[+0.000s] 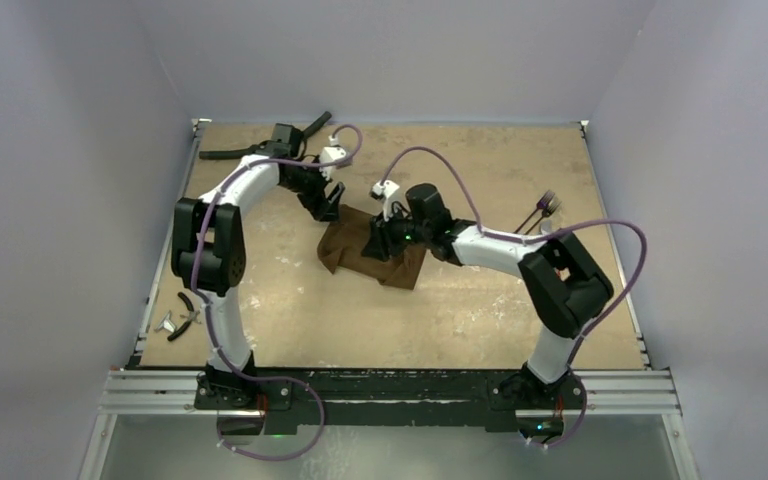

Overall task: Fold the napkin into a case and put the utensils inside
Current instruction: Smooth out the 2/3-rectangle-folded napkin at the center of the board.

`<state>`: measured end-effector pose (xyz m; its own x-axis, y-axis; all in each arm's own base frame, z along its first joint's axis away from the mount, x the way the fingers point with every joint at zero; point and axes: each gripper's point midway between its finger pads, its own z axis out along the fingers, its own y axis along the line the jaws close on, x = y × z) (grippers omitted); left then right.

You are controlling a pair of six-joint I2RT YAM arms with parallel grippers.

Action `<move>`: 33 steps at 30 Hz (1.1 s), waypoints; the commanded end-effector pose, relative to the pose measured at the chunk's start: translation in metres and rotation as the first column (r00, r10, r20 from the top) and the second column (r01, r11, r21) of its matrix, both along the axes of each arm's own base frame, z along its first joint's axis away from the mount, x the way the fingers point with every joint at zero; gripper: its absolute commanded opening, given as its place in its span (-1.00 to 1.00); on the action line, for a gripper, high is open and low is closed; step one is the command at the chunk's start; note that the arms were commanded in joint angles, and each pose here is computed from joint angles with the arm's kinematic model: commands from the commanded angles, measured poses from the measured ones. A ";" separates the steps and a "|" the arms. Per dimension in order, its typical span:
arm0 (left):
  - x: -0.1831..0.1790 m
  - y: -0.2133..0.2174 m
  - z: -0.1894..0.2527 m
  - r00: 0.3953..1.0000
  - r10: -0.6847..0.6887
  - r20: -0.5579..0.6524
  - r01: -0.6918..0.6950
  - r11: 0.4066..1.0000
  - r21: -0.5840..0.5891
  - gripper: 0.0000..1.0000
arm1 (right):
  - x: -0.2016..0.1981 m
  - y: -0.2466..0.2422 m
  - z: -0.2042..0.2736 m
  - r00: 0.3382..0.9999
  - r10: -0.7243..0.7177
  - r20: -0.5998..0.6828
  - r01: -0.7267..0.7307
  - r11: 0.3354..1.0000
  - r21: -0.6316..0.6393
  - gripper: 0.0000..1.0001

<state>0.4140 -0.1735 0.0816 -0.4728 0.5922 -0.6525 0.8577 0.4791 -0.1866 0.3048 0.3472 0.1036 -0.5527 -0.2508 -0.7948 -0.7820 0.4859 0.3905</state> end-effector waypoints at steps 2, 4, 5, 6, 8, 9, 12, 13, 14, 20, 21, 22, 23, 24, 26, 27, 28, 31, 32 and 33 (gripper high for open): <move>-0.014 0.022 0.040 1.000 -0.029 0.012 0.030 0.998 -0.061 0.64 | -0.003 0.045 0.009 0.986 0.134 0.096 -0.139 0.989 0.046 -0.07; -0.034 0.029 0.034 0.996 -0.088 -0.009 0.087 0.995 -0.048 0.71 | 0.002 0.048 0.002 0.982 0.121 0.144 -0.123 0.992 0.006 0.09; -0.045 0.032 0.029 0.992 -0.123 -0.024 0.122 0.992 -0.037 0.72 | 0.005 0.048 0.001 0.980 0.120 0.159 -0.121 0.993 -0.001 0.11; -0.054 0.035 0.023 0.987 -0.160 -0.032 0.159 0.987 -0.024 0.73 | 0.007 0.049 -0.001 0.978 0.119 0.170 -0.119 0.993 -0.009 0.13; -0.070 0.042 0.012 0.978 -0.200 -0.061 0.200 0.980 -0.004 0.73 | 0.011 0.050 -0.002 0.974 0.120 0.193 -0.117 0.993 -0.026 0.13; -0.075 0.044 0.007 0.976 -0.209 -0.066 0.210 0.978 0.007 0.73 | 0.013 0.050 -0.004 0.971 0.123 0.207 -0.118 0.992 -0.038 0.13; -0.086 0.048 0.000 0.971 -0.222 -0.094 0.221 0.975 -0.020 0.74 | 0.017 0.053 -0.010 0.958 0.148 0.246 -0.132 0.988 -0.079 0.12; -0.089 0.046 0.001 0.969 -0.222 -0.105 0.218 0.975 -0.049 0.74 | 0.018 0.054 -0.011 0.955 0.157 0.252 -0.138 0.986 -0.089 0.12; -0.091 0.046 0.001 0.969 -0.216 -0.120 0.209 0.975 -0.069 0.74 | 0.018 0.056 -0.013 0.951 0.170 0.258 -0.148 0.984 -0.102 0.11; -0.103 0.049 0.005 0.952 -0.218 -0.213 0.183 0.968 -0.173 0.73 | 0.021 0.065 -0.019 0.915 0.223 0.336 -0.168 0.968 -0.186 0.08; -0.105 0.051 0.004 0.951 -0.222 -0.217 0.186 0.967 -0.174 0.73 | 0.020 0.064 -0.020 0.909 0.236 0.344 -0.178 0.965 -0.193 0.09; -0.106 0.052 0.004 0.951 -0.222 -0.217 0.186 0.967 -0.175 0.73 | 0.020 0.064 -0.020 0.899 0.254 0.357 -0.191 0.961 -0.202 0.08; -0.107 0.054 0.003 0.951 -0.222 -0.213 0.187 0.967 -0.173 0.73 | 0.018 0.064 -0.021 0.889 0.273 0.368 -0.205 0.955 -0.214 0.08; -0.107 0.056 0.003 0.953 -0.217 -0.213 0.182 0.968 -0.171 0.73 | 0.018 0.064 -0.021 0.875 0.297 0.381 -0.221 0.948 -0.231 0.08; -0.105 0.058 0.004 0.953 -0.212 -0.218 0.175 0.969 -0.176 0.73 | 0.019 0.062 -0.022 0.848 0.338 0.408 -0.241 0.932 -0.271 0.08; -0.104 0.058 0.006 0.952 -0.212 -0.220 0.173 0.968 -0.183 0.72 | 0.019 0.061 -0.022 0.837 0.350 0.421 -0.243 0.927 -0.287 0.08; -0.103 0.057 0.007 0.951 -0.213 -0.222 0.172 0.967 -0.189 0.72 | 0.023 0.060 -0.020 0.828 0.350 0.438 -0.230 0.925 -0.303 0.08; -0.093 0.059 0.014 0.962 -0.187 -0.198 0.149 0.970 -0.191 0.72 | 0.029 0.059 -0.029 0.805 0.370 0.464 -0.197 0.904 -0.379 0.08; -0.088 0.059 0.016 0.967 -0.172 -0.186 0.136 0.972 -0.190 0.71 | 0.030 0.059 -0.034 0.797 0.376 0.472 -0.182 0.896 -0.406 0.08; -0.083 0.059 0.019 0.972 -0.153 -0.177 0.118 0.974 -0.191 0.72 | 0.032 0.060 -0.035 0.788 0.375 0.489 -0.165 0.893 -0.419 0.09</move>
<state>0.3100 -0.1109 0.0790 -0.5421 0.6025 -0.5857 0.8338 0.2989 -0.4642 0.3199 0.4022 0.0621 -0.0467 -0.5701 -0.8203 -0.9596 0.2536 -0.1216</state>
